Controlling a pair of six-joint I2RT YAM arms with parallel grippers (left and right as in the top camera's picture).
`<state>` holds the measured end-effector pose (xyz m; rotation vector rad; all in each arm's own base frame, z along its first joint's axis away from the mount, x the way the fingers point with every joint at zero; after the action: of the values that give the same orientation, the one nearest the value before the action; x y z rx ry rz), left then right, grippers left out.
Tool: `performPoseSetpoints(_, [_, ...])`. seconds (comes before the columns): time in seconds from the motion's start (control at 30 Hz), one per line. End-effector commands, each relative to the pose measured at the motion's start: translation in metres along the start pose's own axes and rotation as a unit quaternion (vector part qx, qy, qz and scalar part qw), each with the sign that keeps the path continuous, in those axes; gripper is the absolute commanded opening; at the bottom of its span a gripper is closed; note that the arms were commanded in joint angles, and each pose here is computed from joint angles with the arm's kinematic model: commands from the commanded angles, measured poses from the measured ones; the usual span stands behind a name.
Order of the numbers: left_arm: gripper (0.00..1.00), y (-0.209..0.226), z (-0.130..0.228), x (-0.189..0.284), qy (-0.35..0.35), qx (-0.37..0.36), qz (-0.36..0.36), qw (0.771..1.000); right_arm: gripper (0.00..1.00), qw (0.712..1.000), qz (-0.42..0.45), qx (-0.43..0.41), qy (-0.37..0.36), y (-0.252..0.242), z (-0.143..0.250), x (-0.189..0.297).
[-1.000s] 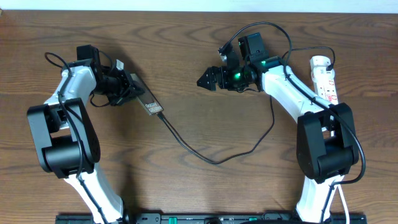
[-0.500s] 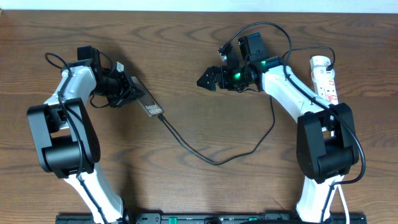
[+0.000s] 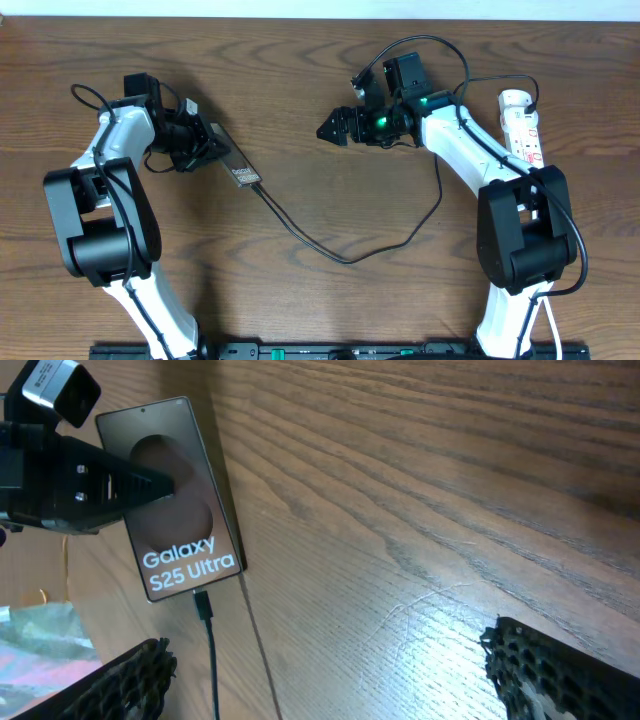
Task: Plug charger to phone and switch on socket
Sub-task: 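Lay the phone flat on the table and open the left gripper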
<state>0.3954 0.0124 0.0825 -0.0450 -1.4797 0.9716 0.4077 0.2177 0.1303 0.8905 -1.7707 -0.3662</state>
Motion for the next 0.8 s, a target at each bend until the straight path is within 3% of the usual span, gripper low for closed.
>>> performPoseSetpoints(0.0, [0.07,-0.001,-0.004,0.005,-0.018,-0.011,-0.016,1.000,0.99,1.000,-0.001,0.009,0.000,0.002,-0.001,0.000])
performPoseSetpoints(0.77, [0.07,0.016,-0.007,-0.009,-0.008,0.004,-0.048,0.999,0.99,1.000,-0.001,0.008,0.001,0.002,0.000,0.000])
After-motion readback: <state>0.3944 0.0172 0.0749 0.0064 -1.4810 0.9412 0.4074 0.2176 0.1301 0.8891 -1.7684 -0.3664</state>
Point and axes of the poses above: each gripper's point midway between its finger pads, its own x axis back along the fingers, its own y axis along the line the jaws close on, z = x × y, the point moved 6 cm from there along x, back along the fingers, and after that the axes turned 7 degrees about x, right-handed, at the moved point
